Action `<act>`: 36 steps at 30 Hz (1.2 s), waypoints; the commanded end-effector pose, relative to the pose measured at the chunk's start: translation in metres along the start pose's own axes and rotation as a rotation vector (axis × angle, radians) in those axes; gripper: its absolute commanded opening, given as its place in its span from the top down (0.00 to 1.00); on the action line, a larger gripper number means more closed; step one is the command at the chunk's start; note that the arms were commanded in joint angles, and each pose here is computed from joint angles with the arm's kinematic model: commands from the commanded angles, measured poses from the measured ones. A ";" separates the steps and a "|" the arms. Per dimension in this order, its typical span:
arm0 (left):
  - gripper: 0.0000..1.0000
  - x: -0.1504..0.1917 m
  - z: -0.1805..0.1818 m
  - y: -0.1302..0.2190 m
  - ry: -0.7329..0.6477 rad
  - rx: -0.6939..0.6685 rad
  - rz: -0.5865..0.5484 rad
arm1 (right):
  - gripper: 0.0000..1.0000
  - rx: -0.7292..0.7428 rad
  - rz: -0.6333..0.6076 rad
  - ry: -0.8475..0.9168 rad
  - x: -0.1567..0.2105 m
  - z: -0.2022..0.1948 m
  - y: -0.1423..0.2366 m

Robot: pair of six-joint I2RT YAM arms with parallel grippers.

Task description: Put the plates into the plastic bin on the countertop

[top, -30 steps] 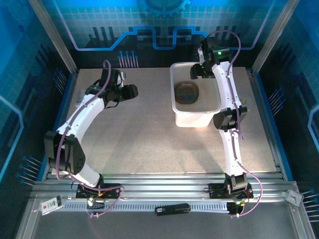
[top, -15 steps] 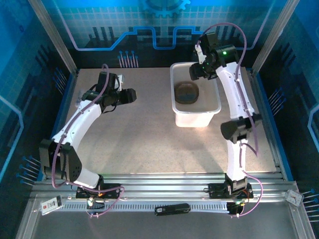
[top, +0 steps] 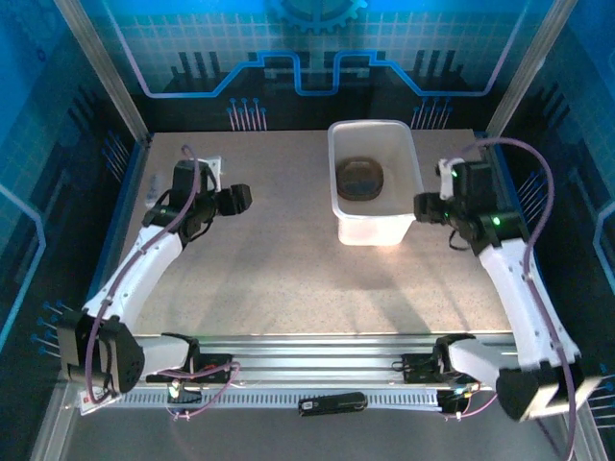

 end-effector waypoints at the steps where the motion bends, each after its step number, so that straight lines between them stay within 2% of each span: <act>1: 0.18 0.002 0.019 0.005 -0.042 -0.121 -0.131 | 0.01 0.071 -0.114 -0.055 0.017 -0.019 -0.003; 4: 0.01 0.015 0.035 0.002 -0.043 -0.199 -0.190 | 0.00 0.145 -0.154 -0.049 0.054 -0.032 -0.026; 9: 0.01 0.037 0.067 -0.023 -0.062 -0.356 -0.203 | 0.00 0.178 -0.254 -0.117 0.089 -0.040 -0.080; 12: 0.01 0.052 0.081 -0.043 -0.093 -0.393 -0.207 | 0.00 0.199 -0.264 -0.142 0.100 -0.040 -0.114; 15: 0.01 0.063 0.090 -0.059 -0.108 -0.387 -0.231 | 0.00 0.170 -0.316 -0.130 0.103 -0.031 -0.136; 20: 0.01 0.066 0.093 -0.077 -0.134 -0.341 -0.296 | 0.00 0.113 -0.408 -0.058 0.091 -0.013 -0.148; 22: 0.01 0.064 0.090 -0.083 -0.149 -0.276 -0.325 | 0.00 0.070 -0.463 -0.033 0.087 -0.006 -0.152; 25: 0.01 0.069 0.092 -0.089 -0.153 -0.238 -0.291 | 0.00 0.031 -0.476 -0.004 0.095 0.003 -0.172; 26: 0.01 0.071 0.094 -0.088 -0.149 -0.225 -0.319 | 0.00 0.027 -0.494 0.021 0.098 0.008 -0.178; 30: 0.01 0.089 0.095 -0.085 -0.179 -0.163 -0.401 | 0.00 -0.007 -0.488 0.074 0.096 0.016 -0.179; 34: 0.01 0.086 0.096 -0.086 -0.164 -0.173 -0.376 | 0.00 0.016 -0.508 0.081 0.100 0.018 -0.174; 36: 0.01 0.086 0.096 -0.086 -0.166 -0.174 -0.382 | 0.00 -0.004 -0.572 0.100 0.108 0.021 -0.166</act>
Point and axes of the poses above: each hand's point on the last joint's axis, 136 mm out from that joint toward the fingers, its own y axis back along the fingers, its own z axis along the line the jaws close on, x = y × z, the point moved 9 cm from there along y, back along the fingers, and after that the axes turned 2 degrees about y, right-handed, at the moved point
